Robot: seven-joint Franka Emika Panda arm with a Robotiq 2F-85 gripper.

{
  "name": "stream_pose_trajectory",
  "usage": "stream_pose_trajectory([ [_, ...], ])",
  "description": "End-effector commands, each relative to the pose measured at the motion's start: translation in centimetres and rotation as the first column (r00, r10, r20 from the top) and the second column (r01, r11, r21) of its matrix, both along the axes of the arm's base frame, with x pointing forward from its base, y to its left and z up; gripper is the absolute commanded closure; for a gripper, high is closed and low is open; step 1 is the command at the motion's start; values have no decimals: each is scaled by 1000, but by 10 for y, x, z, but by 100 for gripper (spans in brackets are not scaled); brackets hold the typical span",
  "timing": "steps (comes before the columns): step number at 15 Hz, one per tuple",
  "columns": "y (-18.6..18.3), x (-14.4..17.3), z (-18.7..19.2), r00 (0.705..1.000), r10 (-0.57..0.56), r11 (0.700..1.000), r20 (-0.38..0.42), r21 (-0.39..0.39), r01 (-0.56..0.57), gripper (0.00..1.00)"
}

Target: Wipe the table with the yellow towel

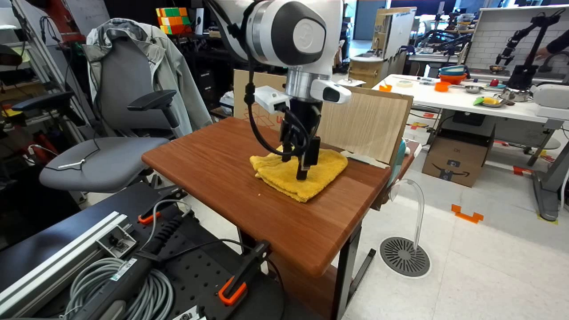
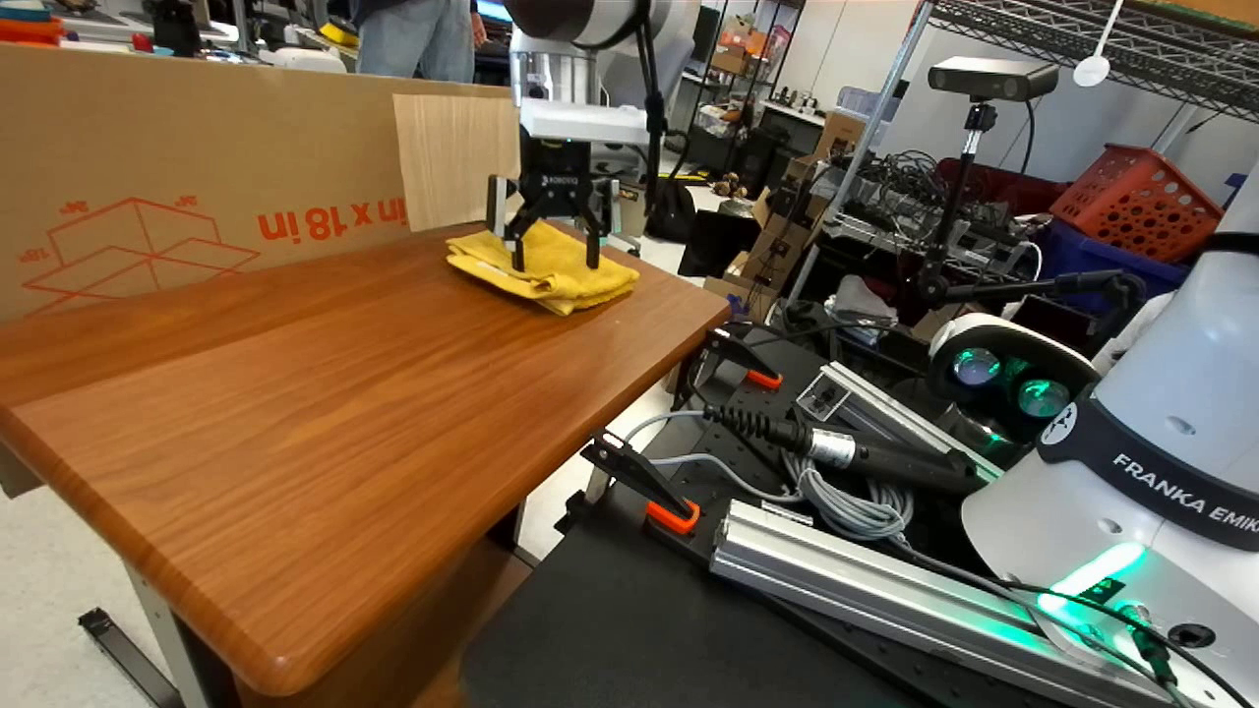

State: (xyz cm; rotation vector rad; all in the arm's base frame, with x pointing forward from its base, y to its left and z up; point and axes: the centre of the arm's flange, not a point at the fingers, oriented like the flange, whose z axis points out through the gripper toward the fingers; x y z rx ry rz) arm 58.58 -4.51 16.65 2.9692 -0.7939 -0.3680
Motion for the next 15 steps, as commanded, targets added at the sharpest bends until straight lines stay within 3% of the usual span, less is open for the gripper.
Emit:
stream_pose_trajectory([
  [1, -22, -15, -17, 1000, -9, 999, 8, -49, 10, 0],
  [4, -21, -28, -18, 1000, 24, 998, 18, -56, -23, 0],
  [8, 29, -49, -21, 984, 174, 984, 35, -43, -173, 0],
  [14, 132, -96, -43, 897, 442, 896, 17, -65, -440, 0],
  [15, 105, -68, -31, 926, 376, 926, 19, -55, -375, 0],
])
